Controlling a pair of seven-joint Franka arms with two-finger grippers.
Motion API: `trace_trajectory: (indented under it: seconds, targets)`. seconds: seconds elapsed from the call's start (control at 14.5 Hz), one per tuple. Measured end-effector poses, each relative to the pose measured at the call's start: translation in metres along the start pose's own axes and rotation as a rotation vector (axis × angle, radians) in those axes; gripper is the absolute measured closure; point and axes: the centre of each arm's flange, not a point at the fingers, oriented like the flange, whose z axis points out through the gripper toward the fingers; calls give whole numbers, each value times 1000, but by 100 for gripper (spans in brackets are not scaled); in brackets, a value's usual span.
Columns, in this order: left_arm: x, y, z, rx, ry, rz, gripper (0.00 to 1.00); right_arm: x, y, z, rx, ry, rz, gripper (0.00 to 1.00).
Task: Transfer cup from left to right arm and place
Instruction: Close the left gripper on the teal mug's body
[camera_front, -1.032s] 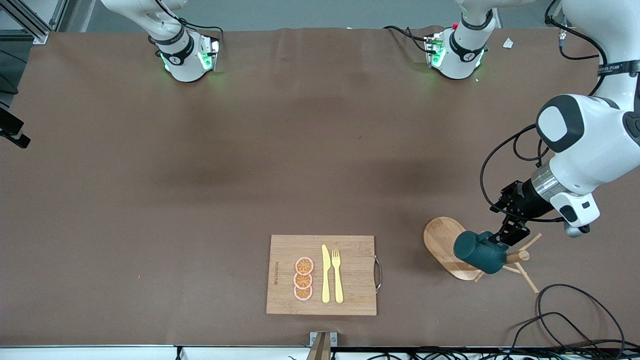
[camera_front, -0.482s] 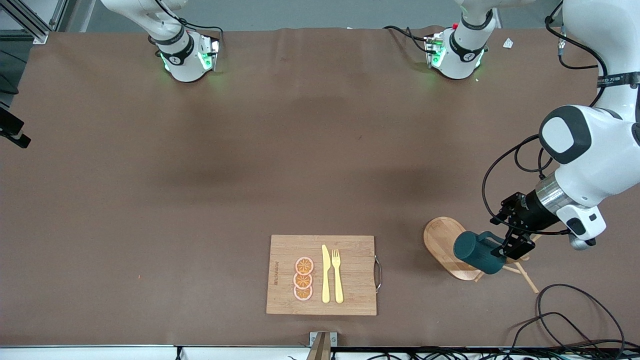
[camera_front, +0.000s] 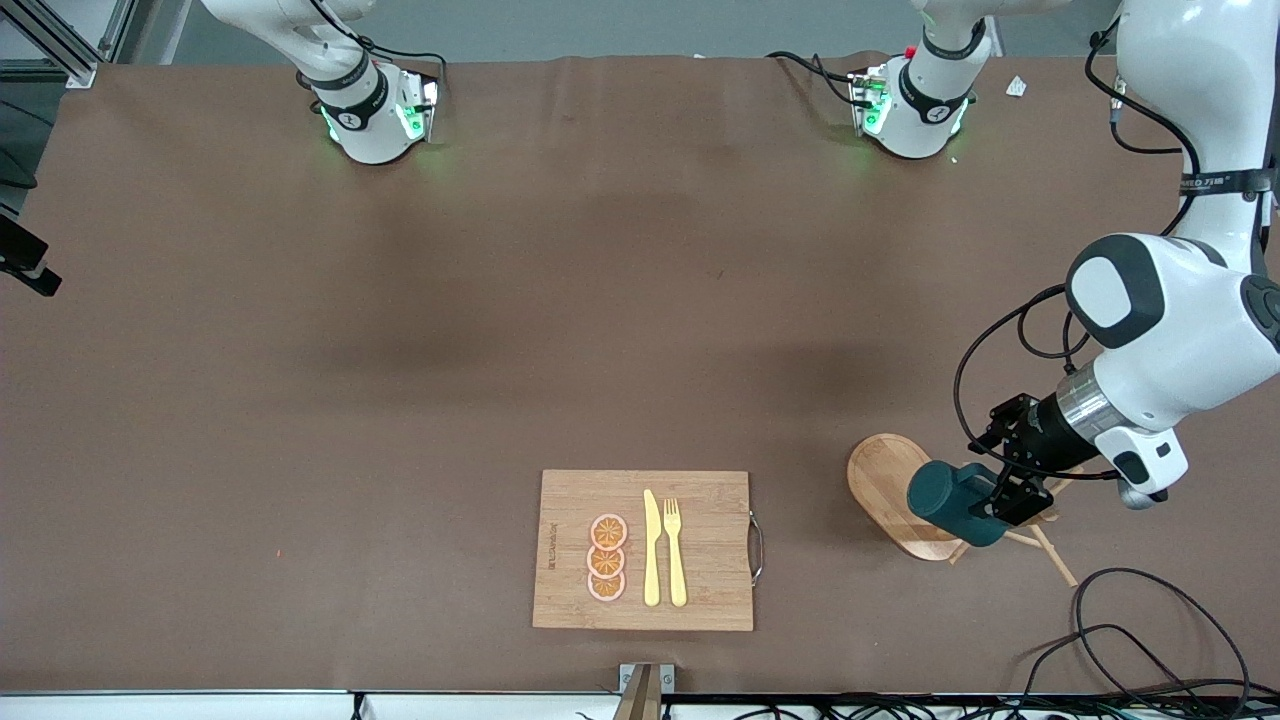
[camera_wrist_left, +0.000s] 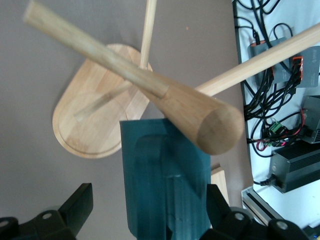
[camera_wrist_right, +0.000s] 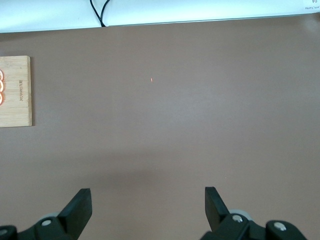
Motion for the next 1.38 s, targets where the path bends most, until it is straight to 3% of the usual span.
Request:
trace_trajectory:
  seconds: [0.96,1.38]
  targets:
    - [6,8,22,-36,-50,-58,0,0,0,0,0,0,0,0]
    - [1,10,24,-46,-59,-57,4,0,0,0,0,0,0,0]
